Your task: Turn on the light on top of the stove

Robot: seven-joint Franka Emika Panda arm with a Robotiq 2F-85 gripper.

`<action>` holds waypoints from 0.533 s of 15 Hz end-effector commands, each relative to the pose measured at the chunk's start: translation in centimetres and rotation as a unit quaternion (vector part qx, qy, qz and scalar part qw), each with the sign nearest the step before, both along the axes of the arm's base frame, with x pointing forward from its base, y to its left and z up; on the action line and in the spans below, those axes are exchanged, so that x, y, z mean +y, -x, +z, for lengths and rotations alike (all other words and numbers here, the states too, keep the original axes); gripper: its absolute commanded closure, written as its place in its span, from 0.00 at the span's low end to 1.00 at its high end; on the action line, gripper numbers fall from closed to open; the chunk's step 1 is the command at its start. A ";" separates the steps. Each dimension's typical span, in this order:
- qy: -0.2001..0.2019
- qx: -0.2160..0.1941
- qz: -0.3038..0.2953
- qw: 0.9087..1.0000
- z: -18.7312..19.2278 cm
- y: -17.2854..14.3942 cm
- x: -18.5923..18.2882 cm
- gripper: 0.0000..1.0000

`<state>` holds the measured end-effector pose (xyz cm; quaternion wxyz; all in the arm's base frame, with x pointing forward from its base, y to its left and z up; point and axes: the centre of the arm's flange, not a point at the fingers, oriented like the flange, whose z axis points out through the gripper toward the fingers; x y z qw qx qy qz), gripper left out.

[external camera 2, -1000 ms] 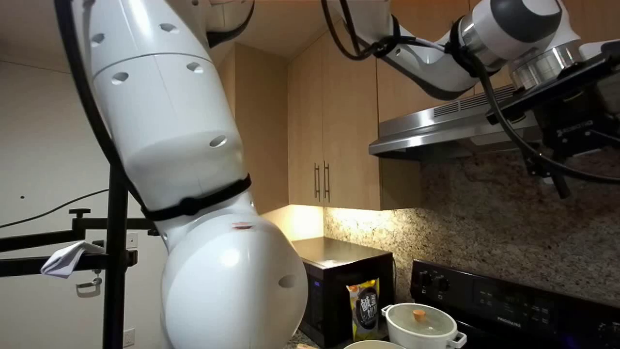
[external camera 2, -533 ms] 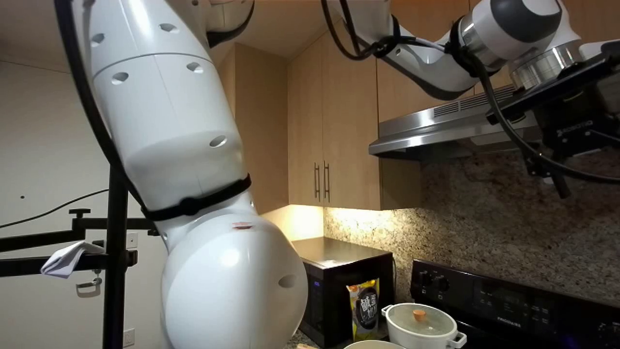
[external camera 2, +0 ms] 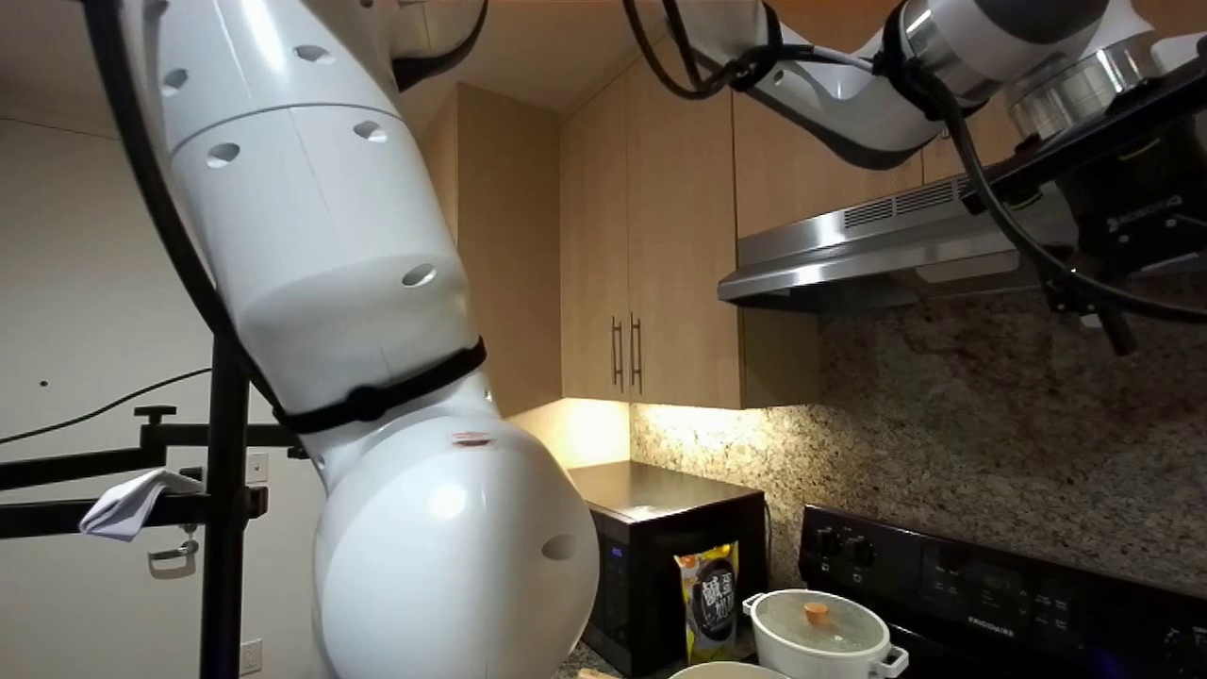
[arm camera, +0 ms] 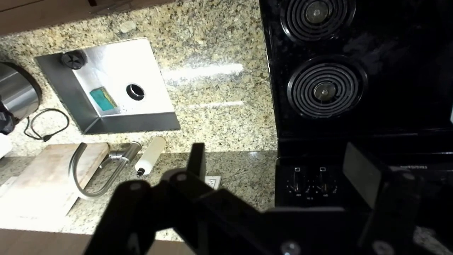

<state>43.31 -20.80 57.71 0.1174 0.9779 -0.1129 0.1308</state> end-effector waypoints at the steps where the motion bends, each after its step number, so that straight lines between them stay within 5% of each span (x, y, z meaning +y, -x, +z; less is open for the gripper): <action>1: -0.003 -0.030 0.009 1.000 2.3 0.9 0.1 0.00; 8: 0.012 -0.067 0.028 0.997 5.8 0.5 0.8 0.00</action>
